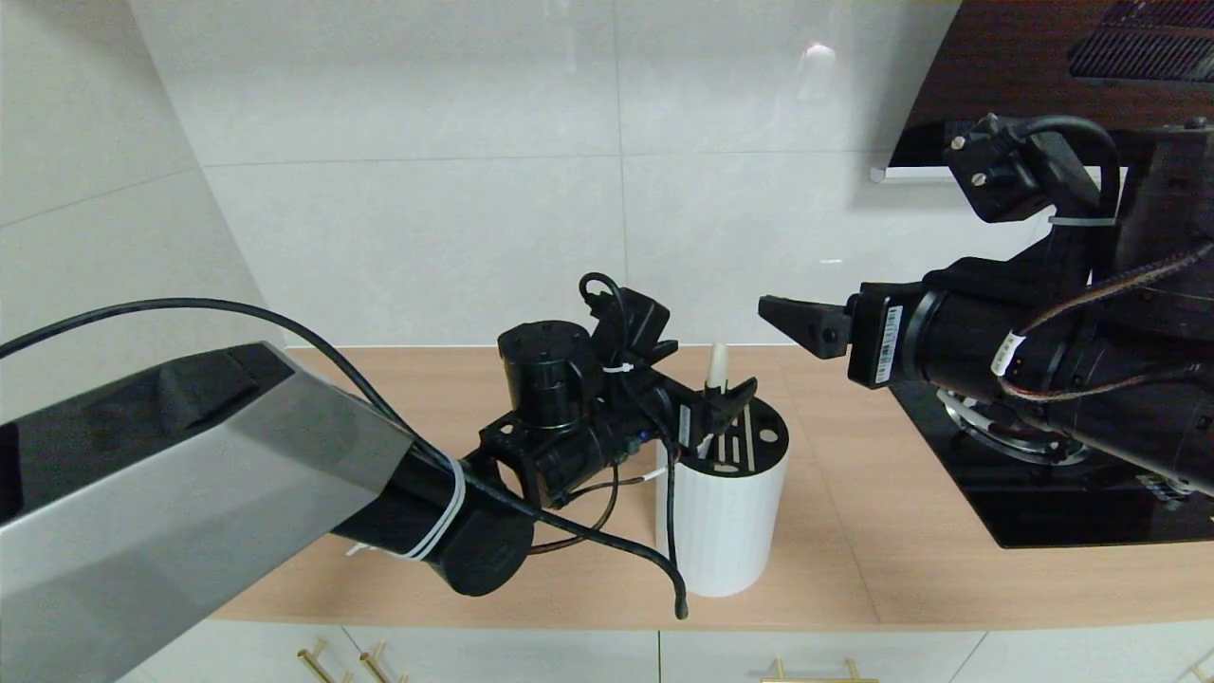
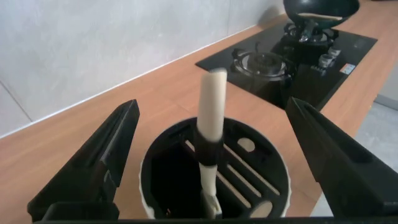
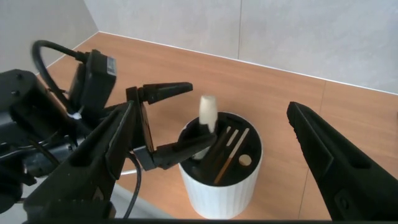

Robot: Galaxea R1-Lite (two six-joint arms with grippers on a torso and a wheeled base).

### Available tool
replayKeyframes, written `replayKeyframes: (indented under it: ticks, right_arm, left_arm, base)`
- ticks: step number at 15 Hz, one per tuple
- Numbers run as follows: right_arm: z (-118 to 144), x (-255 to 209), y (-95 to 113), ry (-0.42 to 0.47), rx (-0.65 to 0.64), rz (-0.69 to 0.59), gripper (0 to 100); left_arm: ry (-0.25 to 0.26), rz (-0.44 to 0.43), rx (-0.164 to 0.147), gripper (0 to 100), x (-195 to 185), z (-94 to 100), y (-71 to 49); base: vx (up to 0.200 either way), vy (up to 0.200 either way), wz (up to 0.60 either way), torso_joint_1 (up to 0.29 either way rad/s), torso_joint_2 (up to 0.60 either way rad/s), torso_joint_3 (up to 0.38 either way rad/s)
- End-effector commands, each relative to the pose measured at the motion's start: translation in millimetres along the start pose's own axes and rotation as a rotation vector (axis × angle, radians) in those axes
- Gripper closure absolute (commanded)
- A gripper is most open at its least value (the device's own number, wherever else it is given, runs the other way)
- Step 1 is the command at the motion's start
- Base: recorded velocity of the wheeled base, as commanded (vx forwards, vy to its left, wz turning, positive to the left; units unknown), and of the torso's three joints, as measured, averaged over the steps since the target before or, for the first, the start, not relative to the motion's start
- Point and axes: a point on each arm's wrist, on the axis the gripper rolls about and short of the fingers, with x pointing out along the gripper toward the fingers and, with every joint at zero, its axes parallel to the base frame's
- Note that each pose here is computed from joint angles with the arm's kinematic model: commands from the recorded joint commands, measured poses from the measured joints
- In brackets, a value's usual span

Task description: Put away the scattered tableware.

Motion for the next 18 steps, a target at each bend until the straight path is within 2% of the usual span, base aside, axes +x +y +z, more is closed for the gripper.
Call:
replayKeyframes:
  ticks: [1, 3, 5, 6, 8, 9, 10, 11, 12, 13, 14, 16, 17, 18]
  right_arm:
    - [0, 1, 0, 0.001, 0.0, 0.0, 0]
    - [-1, 1, 0, 0.005, -0.001, -0.001, 0]
    - [-6, 1, -10, 0.015, -0.001, -0.037, 0]
    - [-4, 1, -20, 0.007, 0.003, -0.073, 0]
    - [4, -15, -37, -0.032, 0.018, -0.127, 0]
    - [6, -23, -43, -0.043, 0.023, -0.143, 0]
    - [1, -40, -53, -0.045, 0.025, -0.178, 0]
    - [-3, -59, -61, -0.056, 0.03, -0.203, 0]
    - [-6, -67, -63, -0.059, 0.031, -0.212, 0]
    - [-15, -93, -73, -0.072, 0.038, -0.256, 0]
    - [-16, -94, -73, -0.074, 0.039, -0.258, 0]
    - [-35, -150, -86, -0.147, 0.058, -0.345, 0]
    - [-41, -172, -86, -0.198, 0.063, -0.356, 0]
    - [-45, -182, -86, -0.217, 0.063, -0.36, 0]
  left_arm:
    - [-0.015, 0.006, 0.002, 0, -1, 5.5, -0.2]
    - [-0.057, 0.026, -0.017, 0, -6, 19.5, -0.8]
    - [-0.15, 0.061, -0.055, 0, -16, 39.4, 3.4]
    - [-0.224, 0.134, -0.069, 0, -24, 53.0, 16.7]
    - [-0.336, 0.331, -0.055, 0, -54, 83.3, 49.2]
    - [-0.35, 0.387, -0.055, 0, -68, 90.4, 55.0]
    - [-0.371, 0.471, -0.047, 0, -104, 104.4, 62.7]
    - [-0.379, 0.505, -0.04, 0, -139, 113.2, 59.9]
    - [-0.383, 0.515, -0.035, 0, -154, 116.3, 57.1]
    - [-0.365, 0.555, -0.032, 0, -204, 117.7, 44.2]
    - [-0.365, 0.555, -0.032, 0, -204, 117.7, 44.2]
    - [-0.263, 0.658, -0.039, 0, -293, 103.6, 14.6]
    - [-0.241, 0.683, -0.045, 0, -323, 100.7, -1.6]
    - [-0.236, 0.69, -0.052, 0, -339, 99.9, -11.0]
  base:
    - [0.0, 0.0, 0.0, 0.0, 0.0, 0.0]
    - [0.0, 0.0, 0.0, 0.0, 0.0, 0.0]
    - [0.0, 0.0, 0.0, 0.0, 0.0, 0.0]
    - [0.0, 0.0, 0.0, 0.0, 0.0, 0.0]
    - [0.0, 0.0, 0.0, 0.0, 0.0, 0.0]
    - [0.0, 0.0, 0.0, 0.0, 0.0, 0.0]
    - [0.0, 0.0, 0.0, 0.0, 0.0, 0.0]
    - [0.0, 0.0, 0.0, 0.0, 0.0, 0.0]
    - [0.0, 0.0, 0.0, 0.0, 0.0, 0.0]
    - [0.0, 0.0, 0.0, 0.0, 0.0, 0.0]
    - [0.0, 0.0, 0.0, 0.0, 0.0, 0.0]
    - [0.0, 0.0, 0.0, 0.0, 0.0, 0.0]
    - [0.0, 0.0, 0.0, 0.0, 0.0, 0.0]
    - [0.0, 0.0, 0.0, 0.0, 0.0, 0.0]
